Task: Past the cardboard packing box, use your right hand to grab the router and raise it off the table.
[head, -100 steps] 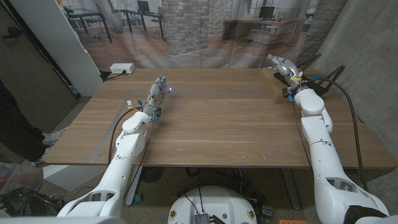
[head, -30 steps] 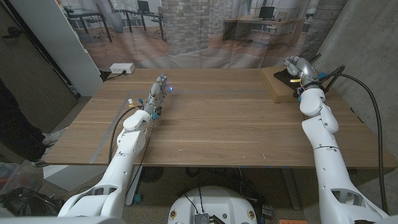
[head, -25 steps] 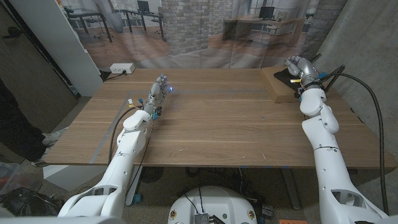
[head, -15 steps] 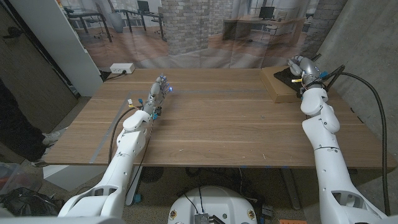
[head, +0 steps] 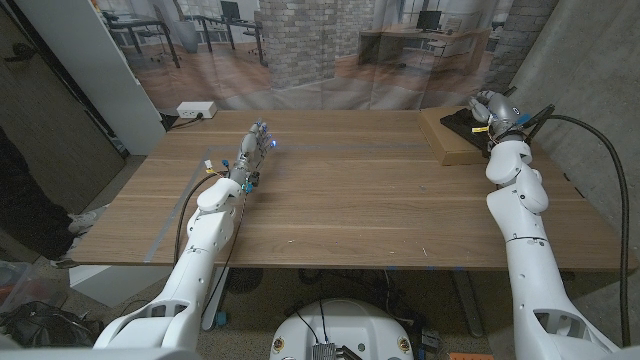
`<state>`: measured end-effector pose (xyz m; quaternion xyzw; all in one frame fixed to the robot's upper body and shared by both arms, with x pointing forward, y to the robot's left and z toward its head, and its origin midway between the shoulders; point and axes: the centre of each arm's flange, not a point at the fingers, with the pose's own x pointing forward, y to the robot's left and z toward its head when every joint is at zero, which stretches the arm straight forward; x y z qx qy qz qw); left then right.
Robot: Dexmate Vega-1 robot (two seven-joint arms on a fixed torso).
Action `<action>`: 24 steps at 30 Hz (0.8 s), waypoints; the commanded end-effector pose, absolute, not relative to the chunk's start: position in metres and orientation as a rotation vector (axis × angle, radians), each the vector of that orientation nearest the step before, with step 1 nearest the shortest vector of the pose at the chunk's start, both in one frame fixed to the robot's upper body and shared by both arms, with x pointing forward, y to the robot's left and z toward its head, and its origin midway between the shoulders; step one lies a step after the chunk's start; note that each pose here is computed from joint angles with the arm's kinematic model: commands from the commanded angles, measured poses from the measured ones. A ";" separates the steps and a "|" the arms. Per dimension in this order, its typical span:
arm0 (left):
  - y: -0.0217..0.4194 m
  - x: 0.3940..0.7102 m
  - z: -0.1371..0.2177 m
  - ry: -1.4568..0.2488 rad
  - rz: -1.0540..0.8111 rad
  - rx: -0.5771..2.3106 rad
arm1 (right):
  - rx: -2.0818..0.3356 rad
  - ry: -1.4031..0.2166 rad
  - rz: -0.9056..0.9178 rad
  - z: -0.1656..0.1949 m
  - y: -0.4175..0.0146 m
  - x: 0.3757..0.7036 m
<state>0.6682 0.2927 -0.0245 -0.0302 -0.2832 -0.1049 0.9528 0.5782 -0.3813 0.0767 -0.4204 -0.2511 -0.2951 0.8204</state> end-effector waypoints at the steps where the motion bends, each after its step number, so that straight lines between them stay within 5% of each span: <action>1: 0.292 0.667 -0.025 -0.576 -0.214 -0.063 | -0.892 -0.483 -0.669 0.072 -0.391 0.571; 24: 0.290 0.662 -0.026 -0.584 -0.212 -0.062 | -0.888 -0.414 -0.722 0.059 -0.405 0.565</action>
